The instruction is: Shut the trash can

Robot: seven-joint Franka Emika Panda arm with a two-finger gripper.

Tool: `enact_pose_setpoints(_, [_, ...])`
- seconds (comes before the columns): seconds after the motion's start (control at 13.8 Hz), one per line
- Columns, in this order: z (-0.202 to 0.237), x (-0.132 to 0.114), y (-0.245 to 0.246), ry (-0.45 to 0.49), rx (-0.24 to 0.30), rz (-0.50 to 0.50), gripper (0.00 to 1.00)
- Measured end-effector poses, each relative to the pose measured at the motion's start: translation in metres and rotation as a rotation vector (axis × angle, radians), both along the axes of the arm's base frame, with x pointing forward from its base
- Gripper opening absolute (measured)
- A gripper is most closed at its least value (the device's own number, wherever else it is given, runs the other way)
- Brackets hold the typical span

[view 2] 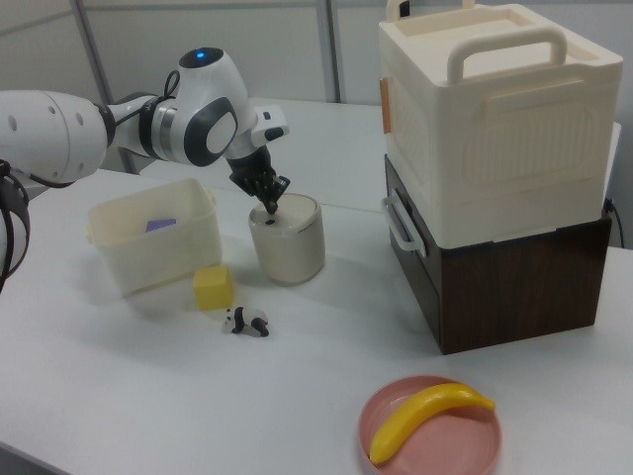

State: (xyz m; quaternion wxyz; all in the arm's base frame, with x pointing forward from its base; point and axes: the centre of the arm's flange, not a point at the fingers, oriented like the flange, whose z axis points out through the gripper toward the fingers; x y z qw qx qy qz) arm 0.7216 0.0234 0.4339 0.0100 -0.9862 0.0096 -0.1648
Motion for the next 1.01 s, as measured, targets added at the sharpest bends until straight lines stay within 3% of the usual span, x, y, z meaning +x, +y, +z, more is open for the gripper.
enact_pose_setpoints(0.43, [0.004,-0.005,0.004,0.014,0.003,0.01,0.01])
enact_pose_setpoints(0.65, [0.03,-0.028,0.002,0.127,0.003,0.01,0.11])
enact_pose_setpoints(1.01, [0.098,-0.085,0.011,0.291,0.006,0.036,0.72])
